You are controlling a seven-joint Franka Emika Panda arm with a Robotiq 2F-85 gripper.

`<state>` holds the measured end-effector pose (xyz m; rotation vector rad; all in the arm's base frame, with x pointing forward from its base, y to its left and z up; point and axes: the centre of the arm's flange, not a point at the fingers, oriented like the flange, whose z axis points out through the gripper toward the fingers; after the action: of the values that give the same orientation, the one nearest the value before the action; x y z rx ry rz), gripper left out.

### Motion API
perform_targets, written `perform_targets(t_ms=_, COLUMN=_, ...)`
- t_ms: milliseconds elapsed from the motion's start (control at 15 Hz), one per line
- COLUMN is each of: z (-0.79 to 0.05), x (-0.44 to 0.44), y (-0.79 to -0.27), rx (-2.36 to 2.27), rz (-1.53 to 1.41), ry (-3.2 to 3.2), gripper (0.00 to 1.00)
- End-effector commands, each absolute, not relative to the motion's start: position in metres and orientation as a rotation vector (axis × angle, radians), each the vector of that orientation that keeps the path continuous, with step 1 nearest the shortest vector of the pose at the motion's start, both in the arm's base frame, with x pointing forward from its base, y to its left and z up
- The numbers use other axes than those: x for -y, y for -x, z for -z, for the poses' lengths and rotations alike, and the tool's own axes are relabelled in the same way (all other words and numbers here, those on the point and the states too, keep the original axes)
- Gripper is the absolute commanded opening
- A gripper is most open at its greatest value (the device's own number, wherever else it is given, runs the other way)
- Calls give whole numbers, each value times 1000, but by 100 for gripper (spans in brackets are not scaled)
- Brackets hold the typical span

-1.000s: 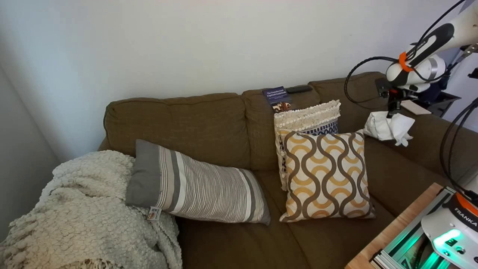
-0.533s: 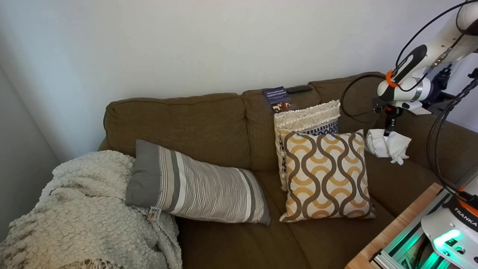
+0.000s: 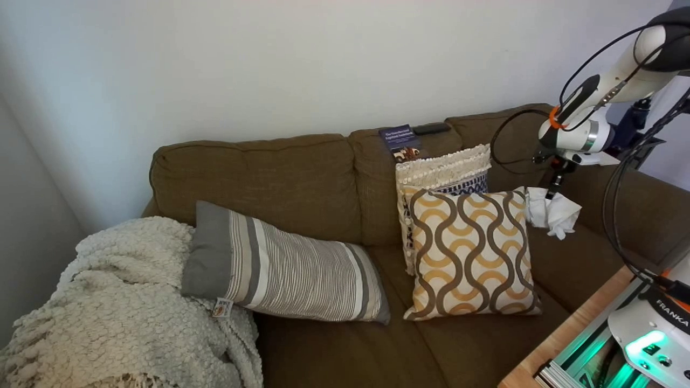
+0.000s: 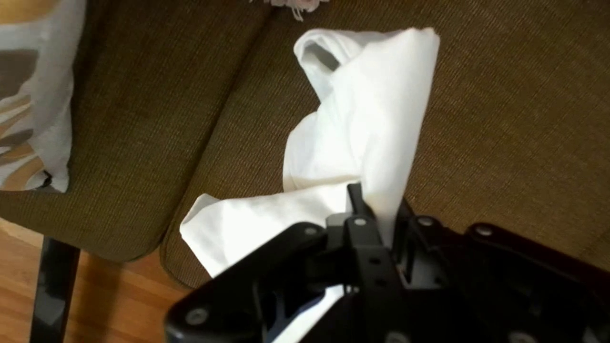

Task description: Put the white towel on the chair seat

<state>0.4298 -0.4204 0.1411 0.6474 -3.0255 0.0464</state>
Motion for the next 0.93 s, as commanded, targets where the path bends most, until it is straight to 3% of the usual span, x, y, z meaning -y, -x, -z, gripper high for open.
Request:
perform_targets(t_ms=0, z=-99, x=479, y=-463, rx=2990, rz=-47, ry=-698, gripper=3)
perform_targets(t_ms=733, z=-64, x=489, y=-568, rx=2985, rz=-209, ry=-674, gripper=3)
perform_targets(t_ms=800, z=-59, x=487, y=-573, rx=2981, rz=-168, ry=-669, gripper=37)
perform_targets(t_ms=867, z=-56, x=484, y=-575, rx=2972, rz=-142, ry=-661, gripper=38)
